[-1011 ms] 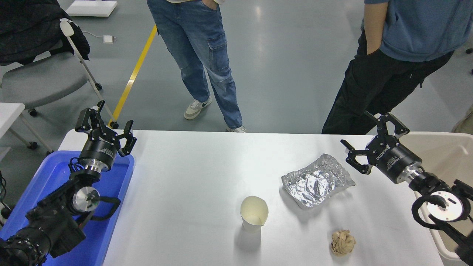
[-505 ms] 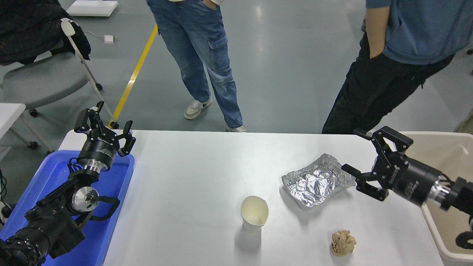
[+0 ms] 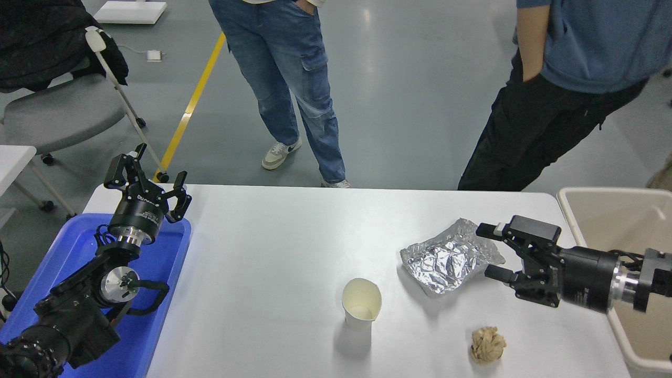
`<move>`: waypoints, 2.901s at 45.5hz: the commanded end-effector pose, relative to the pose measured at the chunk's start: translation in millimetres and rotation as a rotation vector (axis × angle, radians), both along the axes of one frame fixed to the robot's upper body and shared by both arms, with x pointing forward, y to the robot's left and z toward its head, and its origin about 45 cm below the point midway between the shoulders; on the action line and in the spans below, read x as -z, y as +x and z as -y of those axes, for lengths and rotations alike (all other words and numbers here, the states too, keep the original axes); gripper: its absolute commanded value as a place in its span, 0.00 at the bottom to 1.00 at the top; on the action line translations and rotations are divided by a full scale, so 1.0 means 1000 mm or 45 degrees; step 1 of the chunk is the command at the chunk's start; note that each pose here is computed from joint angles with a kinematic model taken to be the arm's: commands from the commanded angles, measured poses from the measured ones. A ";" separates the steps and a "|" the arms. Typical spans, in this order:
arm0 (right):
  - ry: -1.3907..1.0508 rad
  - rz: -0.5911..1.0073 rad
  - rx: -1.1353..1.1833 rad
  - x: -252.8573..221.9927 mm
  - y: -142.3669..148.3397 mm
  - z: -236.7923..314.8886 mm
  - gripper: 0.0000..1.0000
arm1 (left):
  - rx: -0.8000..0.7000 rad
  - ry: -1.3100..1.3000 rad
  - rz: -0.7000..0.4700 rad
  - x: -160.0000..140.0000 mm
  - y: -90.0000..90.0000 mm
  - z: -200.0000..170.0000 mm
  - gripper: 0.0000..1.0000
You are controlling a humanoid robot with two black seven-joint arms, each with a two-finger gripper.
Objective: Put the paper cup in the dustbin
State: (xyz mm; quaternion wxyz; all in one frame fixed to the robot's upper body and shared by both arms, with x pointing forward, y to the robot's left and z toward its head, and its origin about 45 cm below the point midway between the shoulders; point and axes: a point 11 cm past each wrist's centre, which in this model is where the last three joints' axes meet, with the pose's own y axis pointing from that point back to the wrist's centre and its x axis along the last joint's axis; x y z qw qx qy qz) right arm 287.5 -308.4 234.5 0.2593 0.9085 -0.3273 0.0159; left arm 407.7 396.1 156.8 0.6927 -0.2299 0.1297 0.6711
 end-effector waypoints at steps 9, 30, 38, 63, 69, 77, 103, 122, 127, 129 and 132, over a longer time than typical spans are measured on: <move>-0.213 0.058 -0.168 0.011 0.035 -0.026 1.00 | 0.007 0.000 0.001 0.000 0.002 0.004 1.00; -0.314 0.054 -0.356 0.034 0.084 -0.111 1.00 | 0.009 0.001 0.002 0.000 0.002 0.004 1.00; -0.412 0.043 -0.426 0.056 0.081 -0.125 1.00 | 0.006 0.001 0.003 -0.001 0.002 0.003 1.00; -0.553 0.064 -0.538 0.094 0.067 -0.147 1.00 | 0.006 0.001 0.001 0.000 0.001 0.003 1.00; -0.544 0.075 -0.543 0.097 0.067 -0.151 1.00 | 0.006 0.001 0.001 0.000 0.001 0.003 1.00; -0.524 0.072 -0.543 0.101 0.064 -0.150 1.00 | 0.006 0.001 0.001 0.000 0.001 0.003 1.00; -0.484 0.045 -0.518 0.126 0.044 -0.150 1.00 | 0.006 0.001 0.001 0.000 0.001 0.003 1.00; -0.444 0.071 -0.530 0.134 0.035 -0.147 0.93 | 0.006 0.001 0.001 0.000 0.001 0.003 1.00; -0.423 0.088 -0.539 0.135 0.034 -0.148 0.86 | 0.006 0.001 0.001 0.000 0.001 0.003 1.00; -0.424 0.089 -0.538 0.135 0.033 -0.148 0.83 | 0.006 0.001 0.001 0.000 0.001 0.003 1.00; -0.423 0.088 -0.533 0.137 0.032 -0.147 0.83 | 0.006 0.001 0.001 0.000 0.001 0.003 1.00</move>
